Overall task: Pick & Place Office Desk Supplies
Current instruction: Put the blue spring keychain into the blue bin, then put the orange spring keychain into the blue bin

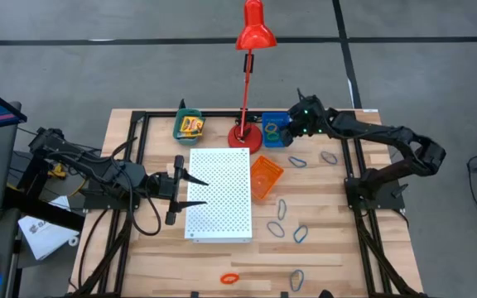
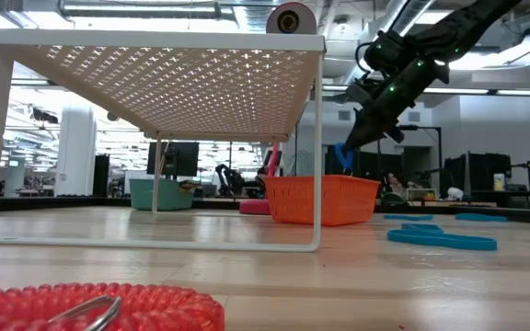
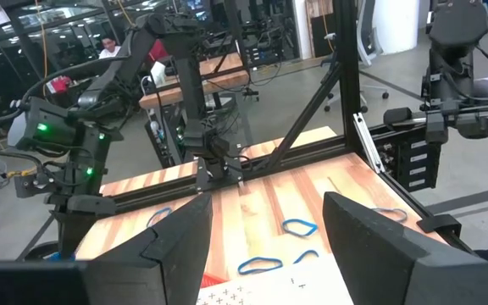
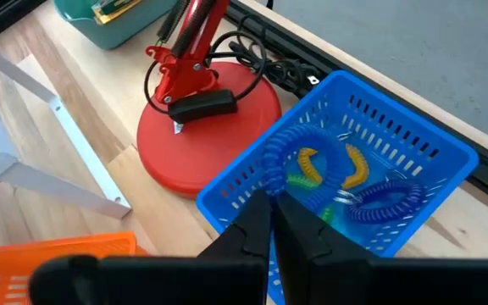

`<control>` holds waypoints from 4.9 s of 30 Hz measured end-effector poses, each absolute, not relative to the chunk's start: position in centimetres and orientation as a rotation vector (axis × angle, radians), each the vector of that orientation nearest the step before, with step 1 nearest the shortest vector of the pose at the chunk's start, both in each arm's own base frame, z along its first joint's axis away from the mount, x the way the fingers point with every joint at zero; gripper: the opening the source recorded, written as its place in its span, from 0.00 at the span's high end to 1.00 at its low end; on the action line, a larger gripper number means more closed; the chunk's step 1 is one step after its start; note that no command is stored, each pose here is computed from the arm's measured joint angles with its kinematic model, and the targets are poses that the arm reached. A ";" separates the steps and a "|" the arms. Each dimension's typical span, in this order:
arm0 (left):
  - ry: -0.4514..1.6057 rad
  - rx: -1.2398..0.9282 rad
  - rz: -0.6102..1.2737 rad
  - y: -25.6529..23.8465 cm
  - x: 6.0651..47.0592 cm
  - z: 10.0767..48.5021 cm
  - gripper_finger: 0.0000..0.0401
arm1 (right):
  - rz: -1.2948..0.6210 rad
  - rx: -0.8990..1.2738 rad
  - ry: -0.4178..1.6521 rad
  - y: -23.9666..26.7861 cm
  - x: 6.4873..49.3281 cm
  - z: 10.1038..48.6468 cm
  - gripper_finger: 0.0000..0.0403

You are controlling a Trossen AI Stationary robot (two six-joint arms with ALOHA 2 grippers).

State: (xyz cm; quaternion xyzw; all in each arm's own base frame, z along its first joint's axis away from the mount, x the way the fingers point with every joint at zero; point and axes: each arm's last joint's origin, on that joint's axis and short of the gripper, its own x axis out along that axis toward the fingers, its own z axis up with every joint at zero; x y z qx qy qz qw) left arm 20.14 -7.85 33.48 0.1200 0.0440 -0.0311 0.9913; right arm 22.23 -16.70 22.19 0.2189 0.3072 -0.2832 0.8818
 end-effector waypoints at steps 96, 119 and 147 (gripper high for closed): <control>0.596 0.332 -0.332 -28.2 21.4 17.0 0.46 | 0.013 0.008 0.386 25.5 28.5 26.9 0.67; 0.673 0.385 -0.281 -28.5 28.7 12.2 0.56 | 0.059 -0.069 0.261 28.9 25.6 28.0 0.67; 0.689 0.204 -0.282 -28.5 30.0 9.6 0.72 | 0.065 -0.067 0.265 29.1 25.3 27.9 0.67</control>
